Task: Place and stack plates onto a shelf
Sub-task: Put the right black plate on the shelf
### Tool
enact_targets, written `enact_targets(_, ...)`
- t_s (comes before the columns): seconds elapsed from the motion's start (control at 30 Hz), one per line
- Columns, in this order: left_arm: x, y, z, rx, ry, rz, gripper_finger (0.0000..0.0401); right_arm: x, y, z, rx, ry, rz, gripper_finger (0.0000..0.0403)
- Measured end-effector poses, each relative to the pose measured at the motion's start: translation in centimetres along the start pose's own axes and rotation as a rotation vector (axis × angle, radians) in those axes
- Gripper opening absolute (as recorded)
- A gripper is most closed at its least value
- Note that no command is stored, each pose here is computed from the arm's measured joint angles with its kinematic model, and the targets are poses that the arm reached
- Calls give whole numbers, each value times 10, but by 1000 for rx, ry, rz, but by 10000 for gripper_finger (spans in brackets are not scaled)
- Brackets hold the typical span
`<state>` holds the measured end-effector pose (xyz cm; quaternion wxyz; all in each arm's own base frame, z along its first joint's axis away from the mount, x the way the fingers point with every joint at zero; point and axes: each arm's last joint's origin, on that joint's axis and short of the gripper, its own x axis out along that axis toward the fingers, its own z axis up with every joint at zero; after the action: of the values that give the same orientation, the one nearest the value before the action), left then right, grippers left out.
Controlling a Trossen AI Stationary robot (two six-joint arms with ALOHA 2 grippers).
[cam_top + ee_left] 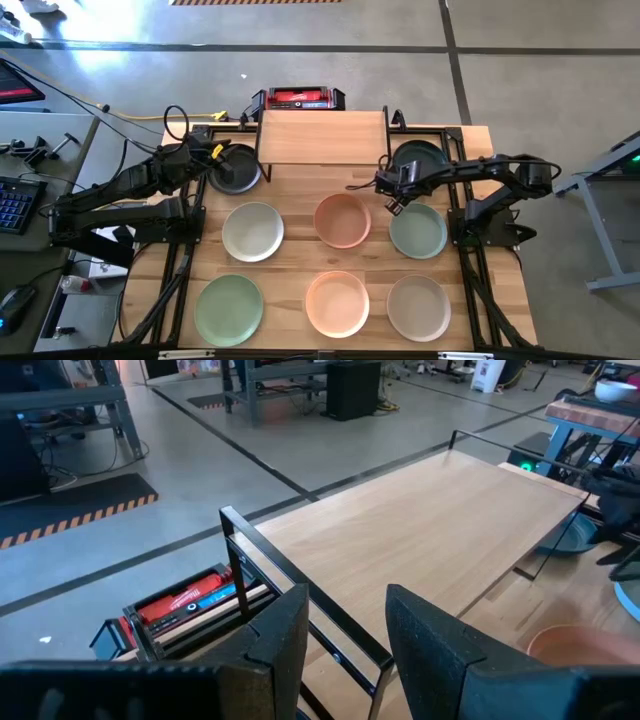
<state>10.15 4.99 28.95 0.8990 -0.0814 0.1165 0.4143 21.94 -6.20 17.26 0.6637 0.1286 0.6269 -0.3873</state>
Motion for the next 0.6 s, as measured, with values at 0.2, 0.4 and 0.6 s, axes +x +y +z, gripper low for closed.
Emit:
enact_targets(0.2,0,0,0,-23,0,0,126,13,-6,-4,9,8,-32,146)
enact_targets(0.4,0,0,0,-24,0,0,126,26,-8,-14,-45,33,-46,146)
enact_targets(0.6,0,0,0,-23,1,0,126,32,-9,-20,-102,41,-74,146)
